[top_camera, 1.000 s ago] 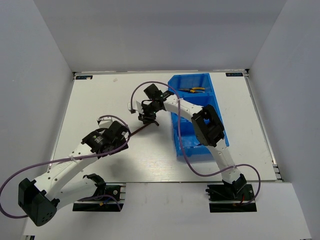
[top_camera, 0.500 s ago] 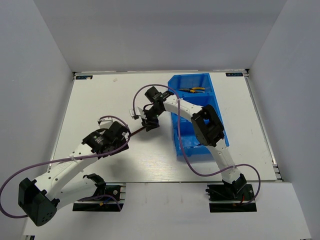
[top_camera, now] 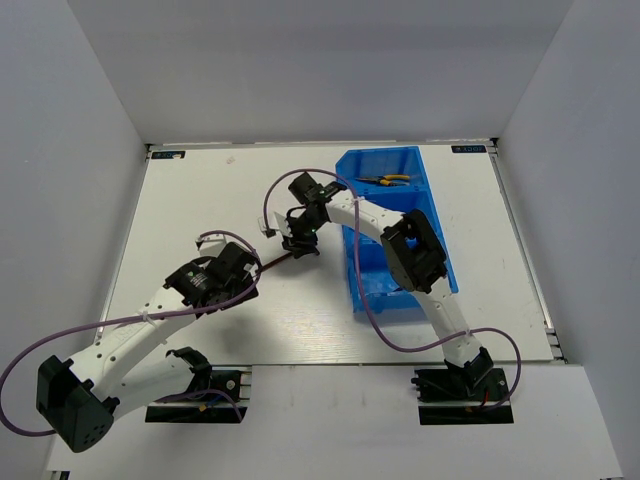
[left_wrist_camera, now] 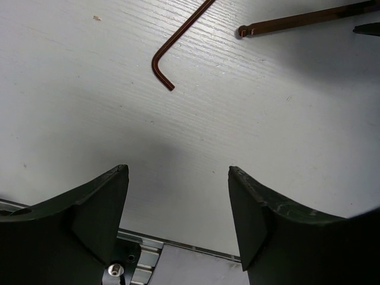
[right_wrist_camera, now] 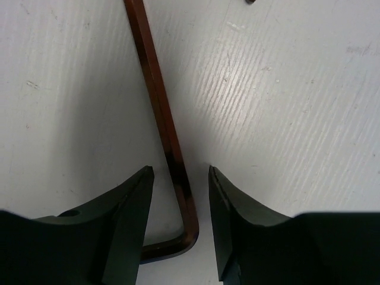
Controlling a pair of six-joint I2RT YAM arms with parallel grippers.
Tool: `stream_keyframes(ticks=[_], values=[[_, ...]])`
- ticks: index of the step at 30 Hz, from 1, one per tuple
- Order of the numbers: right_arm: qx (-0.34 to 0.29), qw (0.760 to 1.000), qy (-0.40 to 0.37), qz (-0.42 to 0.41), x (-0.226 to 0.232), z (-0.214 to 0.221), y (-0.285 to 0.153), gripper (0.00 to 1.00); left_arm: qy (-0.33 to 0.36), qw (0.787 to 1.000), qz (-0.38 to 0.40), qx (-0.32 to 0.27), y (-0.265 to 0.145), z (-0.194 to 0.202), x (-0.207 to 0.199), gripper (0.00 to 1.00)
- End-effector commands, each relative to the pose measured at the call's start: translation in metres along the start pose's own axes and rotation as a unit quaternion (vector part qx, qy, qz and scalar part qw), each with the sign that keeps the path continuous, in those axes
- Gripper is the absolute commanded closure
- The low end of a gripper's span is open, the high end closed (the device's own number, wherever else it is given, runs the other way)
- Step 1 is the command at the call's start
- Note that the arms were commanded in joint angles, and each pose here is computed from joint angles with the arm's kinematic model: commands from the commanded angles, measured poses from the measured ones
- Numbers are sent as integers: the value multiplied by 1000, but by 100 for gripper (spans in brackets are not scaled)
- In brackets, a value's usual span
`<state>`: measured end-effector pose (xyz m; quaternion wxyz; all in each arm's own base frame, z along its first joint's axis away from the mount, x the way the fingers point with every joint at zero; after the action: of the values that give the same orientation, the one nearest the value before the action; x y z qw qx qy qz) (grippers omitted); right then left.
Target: Sort the tools into containers
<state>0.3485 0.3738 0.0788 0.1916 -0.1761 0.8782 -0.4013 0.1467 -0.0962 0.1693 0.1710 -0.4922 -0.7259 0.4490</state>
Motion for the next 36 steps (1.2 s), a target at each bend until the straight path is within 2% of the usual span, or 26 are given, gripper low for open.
stream_keyframes(ticks=[1,8,9,13,18,22,26,29,33,36], values=[[21,999,3,-33,9,9,4,52,-6,1000,3,-5,0,-2,0,22],[30,984,28,-172,63,14,-4,77,-4,1000,-2,-3,4,2,2,22],[36,981,38,-188,74,20,-1,83,-6,1000,2,-5,5,3,3,22],[53,978,66,-190,89,25,-5,99,-4,1000,0,1,9,7,5,22],[64,981,125,-133,75,16,-7,100,-4,1000,0,1,11,9,5,22],[32,983,161,-87,54,-17,-28,100,3,1000,-6,-2,13,9,8,22],[-30,983,172,-53,36,-57,-54,100,10,1000,-14,-9,15,9,12,22],[-52,982,178,-36,31,-72,-72,100,10,1000,-14,-9,15,9,12,23],[-58,983,172,-23,34,-84,-95,100,7,1000,-10,-11,14,9,12,24],[-36,986,161,-18,48,-80,-114,100,5,1000,-8,-18,12,5,10,24]])
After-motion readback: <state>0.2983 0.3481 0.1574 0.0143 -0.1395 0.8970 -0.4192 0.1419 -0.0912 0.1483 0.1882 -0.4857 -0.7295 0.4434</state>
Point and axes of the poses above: each gripper's point midway between its finger pads, its own y axis out along the fingers, its own x axis along the line the jaws close on, z = x × y, the point moved 7 cm from there along -y, back along the fingers, and after that the axes turned 10 degrees about -y, right-handed, at the moved point
